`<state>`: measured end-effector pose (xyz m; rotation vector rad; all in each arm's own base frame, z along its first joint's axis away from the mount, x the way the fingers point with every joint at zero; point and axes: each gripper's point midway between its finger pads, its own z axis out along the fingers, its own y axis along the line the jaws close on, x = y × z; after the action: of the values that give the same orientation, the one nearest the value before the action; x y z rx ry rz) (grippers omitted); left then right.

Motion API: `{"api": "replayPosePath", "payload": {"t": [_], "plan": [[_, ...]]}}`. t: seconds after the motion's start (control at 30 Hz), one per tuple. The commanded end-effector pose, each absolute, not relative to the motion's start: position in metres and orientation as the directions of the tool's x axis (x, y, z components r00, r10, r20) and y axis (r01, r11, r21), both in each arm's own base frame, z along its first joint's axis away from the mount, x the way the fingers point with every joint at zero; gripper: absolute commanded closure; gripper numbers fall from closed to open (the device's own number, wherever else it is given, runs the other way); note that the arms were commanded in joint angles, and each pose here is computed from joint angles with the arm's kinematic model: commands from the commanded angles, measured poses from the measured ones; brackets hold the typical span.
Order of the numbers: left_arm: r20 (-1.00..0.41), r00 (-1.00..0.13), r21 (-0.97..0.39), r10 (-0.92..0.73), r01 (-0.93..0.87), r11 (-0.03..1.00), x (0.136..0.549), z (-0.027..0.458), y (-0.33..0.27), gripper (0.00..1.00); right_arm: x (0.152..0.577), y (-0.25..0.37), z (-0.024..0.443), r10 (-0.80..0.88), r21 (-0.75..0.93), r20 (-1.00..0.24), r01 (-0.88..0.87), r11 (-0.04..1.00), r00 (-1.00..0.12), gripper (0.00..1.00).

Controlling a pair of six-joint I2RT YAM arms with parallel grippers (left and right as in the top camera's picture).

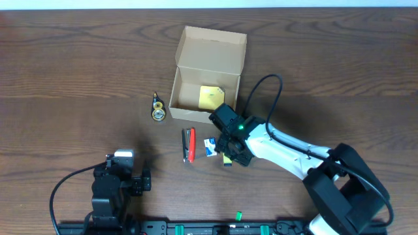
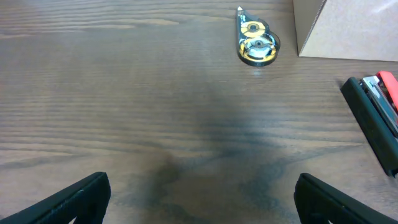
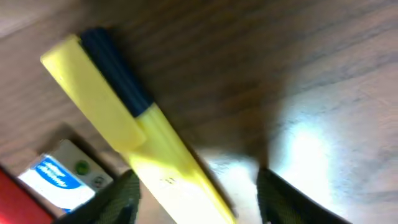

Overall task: Pack container
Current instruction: 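Grasp the yellow highlighter with the right gripper and lift, then carry the highlighter into the box and release it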

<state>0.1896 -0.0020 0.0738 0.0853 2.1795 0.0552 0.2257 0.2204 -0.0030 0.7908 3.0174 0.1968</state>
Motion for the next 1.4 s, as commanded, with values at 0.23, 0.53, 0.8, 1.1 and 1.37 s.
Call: {"api": "replayPosePath", "payload": {"t": [0.23,0.53,0.8,1.1,1.37], "plan": [[-0.81,-0.578,0.096,0.097,0.033,0.995,0.189,0.069,0.002,0.05,0.216,0.213,-0.011,0.515,0.068,0.025,0.515,0.854,-0.857,0.99],[-0.81,-0.578,0.096,0.097,0.033,0.995,0.189,0.069,0.002,0.05,0.196,0.204,0.007,0.495,0.027,0.047,0.496,0.868,-0.868,0.99],[-0.81,-0.578,0.096,0.097,0.033,0.995,0.189,0.069,0.002,0.05,0.186,0.21,0.048,0.411,0.107,-0.01,0.408,0.907,-0.911,0.99],[-0.81,-0.578,0.096,0.097,0.033,0.995,0.189,0.069,0.002,0.05,0.201,0.21,0.111,0.366,0.256,-0.184,0.315,0.914,-0.912,0.99],[-0.81,-0.578,0.097,0.098,0.033,0.995,0.189,0.069,0.002,0.05,0.277,0.214,0.154,0.305,0.283,-0.384,0.203,0.937,-0.872,0.99]]}}
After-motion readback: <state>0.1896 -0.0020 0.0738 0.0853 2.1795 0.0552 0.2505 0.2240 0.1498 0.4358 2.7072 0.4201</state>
